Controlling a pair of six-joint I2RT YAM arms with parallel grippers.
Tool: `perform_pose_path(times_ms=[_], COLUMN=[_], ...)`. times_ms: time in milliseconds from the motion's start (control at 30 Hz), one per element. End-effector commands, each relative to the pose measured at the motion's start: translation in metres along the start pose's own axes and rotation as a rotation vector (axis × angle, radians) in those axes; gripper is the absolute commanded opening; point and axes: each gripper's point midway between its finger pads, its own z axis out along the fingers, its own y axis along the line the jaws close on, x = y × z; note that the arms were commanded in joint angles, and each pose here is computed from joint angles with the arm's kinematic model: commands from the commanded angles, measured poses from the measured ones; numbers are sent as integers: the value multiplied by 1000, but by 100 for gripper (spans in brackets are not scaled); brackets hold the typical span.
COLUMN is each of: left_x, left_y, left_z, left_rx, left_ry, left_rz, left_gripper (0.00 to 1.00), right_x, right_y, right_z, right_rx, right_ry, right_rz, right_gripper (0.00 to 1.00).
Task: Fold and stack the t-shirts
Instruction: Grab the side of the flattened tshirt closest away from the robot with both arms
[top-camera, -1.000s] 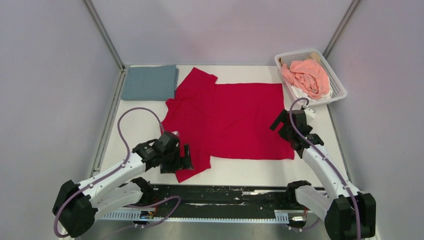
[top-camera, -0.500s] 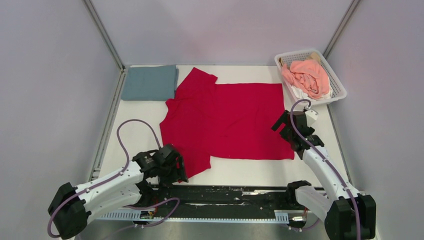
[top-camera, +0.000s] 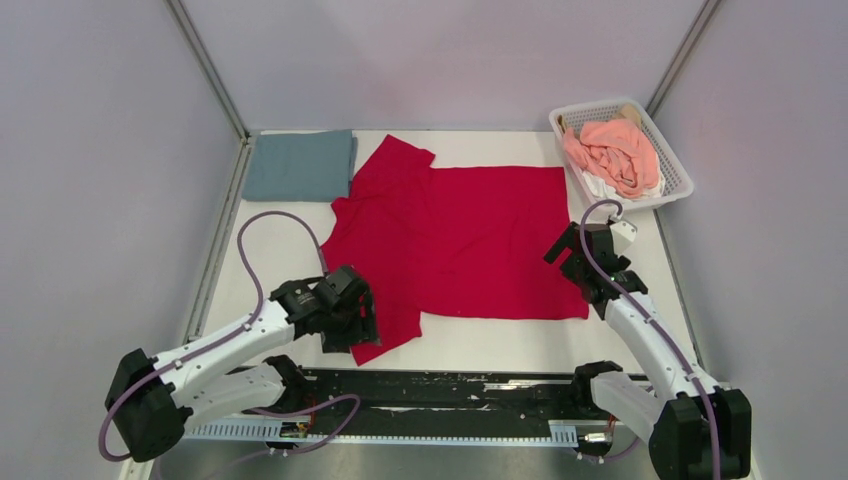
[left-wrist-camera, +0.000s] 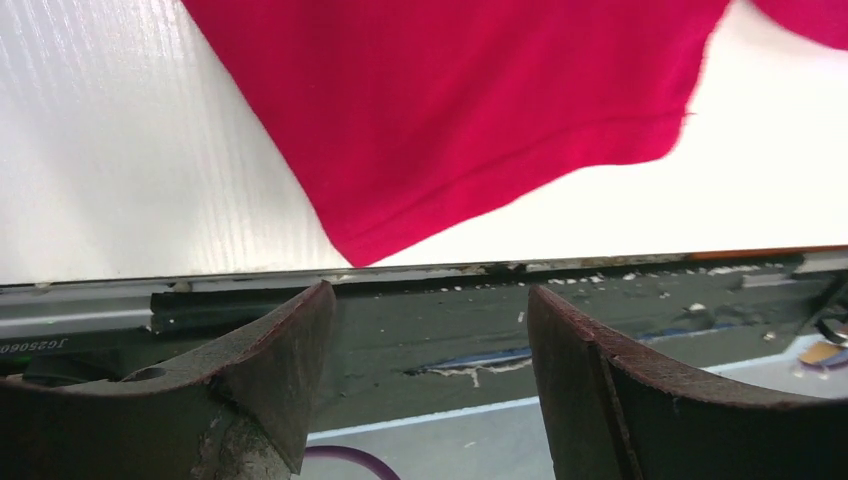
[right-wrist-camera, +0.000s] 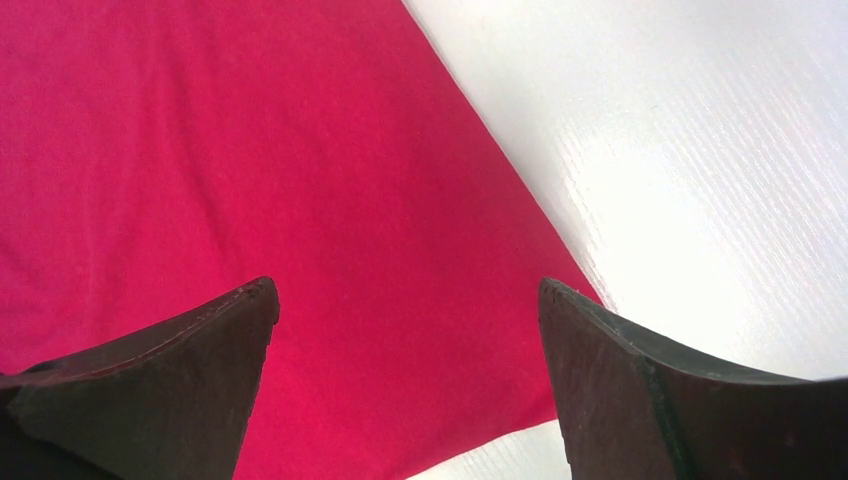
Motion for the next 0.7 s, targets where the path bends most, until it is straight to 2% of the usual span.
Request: perform_pose_path(times_ms=[0, 200, 367, 533, 600, 667], left_x=[10, 7, 13, 17, 17, 16], left_y=[17, 27, 26, 33, 32, 31], left_z=[18, 42, 59, 69, 70, 69], left_rx=[-86, -162, -155, -169, -174, -169], left_ry=[53, 48, 73, 78, 79, 84], left_rz=[21, 16, -4, -19, -13, -6], left_gripper=[77, 69, 60, 41, 32, 17], right_x=[-8, -11, -11, -9, -3, 6], right_y=[-3, -6, -12, -20, -26, -38], right_z=[-1, -3, -6, -11, -14, -18], right_rx=[12, 12, 25, 37, 58, 105], right_ry=[-38, -53, -63, -66, -41, -9], right_rz=[10, 19, 25, 34, 31, 49], right_gripper=[100, 100, 100, 100, 100, 100])
